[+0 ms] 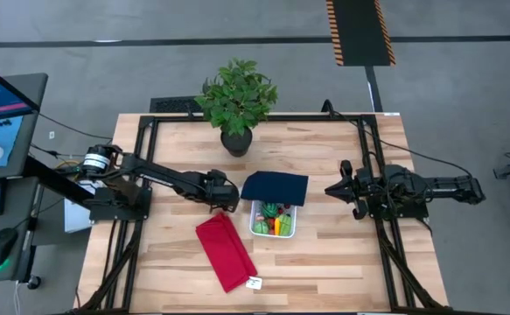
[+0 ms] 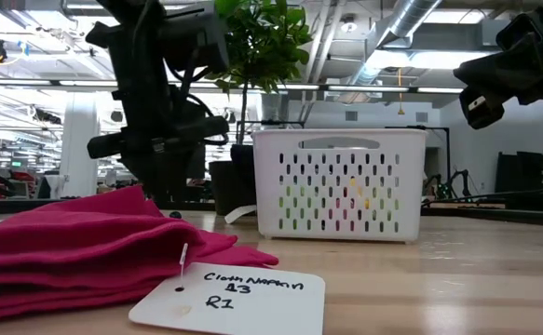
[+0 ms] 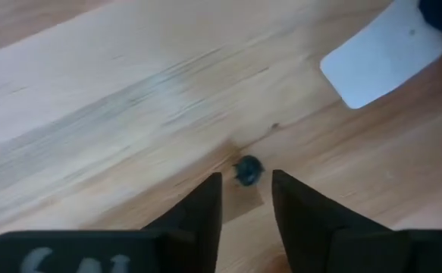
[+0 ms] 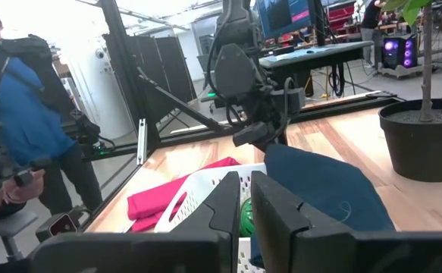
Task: Pick and placing Produce into tupperware
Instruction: Put the blueberry into the bin
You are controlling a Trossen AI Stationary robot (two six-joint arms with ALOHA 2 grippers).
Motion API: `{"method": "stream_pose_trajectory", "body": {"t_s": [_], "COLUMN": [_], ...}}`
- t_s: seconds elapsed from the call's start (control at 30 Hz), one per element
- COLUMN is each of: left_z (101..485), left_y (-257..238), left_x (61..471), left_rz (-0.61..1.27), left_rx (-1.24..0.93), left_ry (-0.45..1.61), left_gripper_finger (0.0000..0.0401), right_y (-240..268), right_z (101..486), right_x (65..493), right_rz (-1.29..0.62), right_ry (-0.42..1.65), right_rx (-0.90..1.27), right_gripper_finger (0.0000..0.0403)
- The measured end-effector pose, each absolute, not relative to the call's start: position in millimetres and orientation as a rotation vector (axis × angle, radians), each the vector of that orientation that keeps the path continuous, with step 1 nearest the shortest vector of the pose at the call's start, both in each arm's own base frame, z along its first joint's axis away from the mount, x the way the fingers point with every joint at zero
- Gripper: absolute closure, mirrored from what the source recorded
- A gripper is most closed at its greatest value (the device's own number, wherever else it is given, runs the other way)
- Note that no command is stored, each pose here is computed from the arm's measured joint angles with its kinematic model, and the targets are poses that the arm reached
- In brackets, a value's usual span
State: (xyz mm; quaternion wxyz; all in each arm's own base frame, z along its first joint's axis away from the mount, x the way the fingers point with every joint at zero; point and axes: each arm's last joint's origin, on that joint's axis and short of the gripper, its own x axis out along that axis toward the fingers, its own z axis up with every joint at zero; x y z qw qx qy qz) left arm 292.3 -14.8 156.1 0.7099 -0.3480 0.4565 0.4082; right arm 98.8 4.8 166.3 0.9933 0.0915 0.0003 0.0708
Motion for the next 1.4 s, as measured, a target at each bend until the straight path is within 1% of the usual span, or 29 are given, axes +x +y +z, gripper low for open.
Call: {"method": "stream_pose_trajectory", "body": {"t_s": [0.13, 0.33, 0.47, 1.17, 1.4], "left_z": [155.9, 155.5, 155.9, 147.1, 132.9], "left_y": [-14.8, -14.6, -15.0, -13.5, -9.3], "left_x": [291.7, 291.7, 293.8, 296.9, 290.6], "left_rz": [0.895, 0.916, 0.894, 0.917, 0.904], "left_rx": [-0.748, -0.768, -0.77, -0.777, -0.81], "left_ry": [1.028, 1.01, 1.001, 0.999, 0.97], "left_gripper_finger": [0.027, 0.0234, 0.0219, 0.0216, 0.0216], "right_y": [4.8, 4.8, 4.8, 4.8, 4.8], "right_z": [166.3, 166.3, 166.3, 166.4, 166.4], "right_x": [98.8, 98.8, 98.8, 98.8, 98.8], "right_rz": [0.142, 0.142, 0.142, 0.142, 0.142], "right_ry": [0.0, 0.001, 0.0, 0.0, 0.0], "right_rx": [0.183, 0.183, 0.183, 0.183, 0.183], "right_gripper_finger": [0.0344, 0.0344, 0.0344, 0.0344, 0.0344]}}
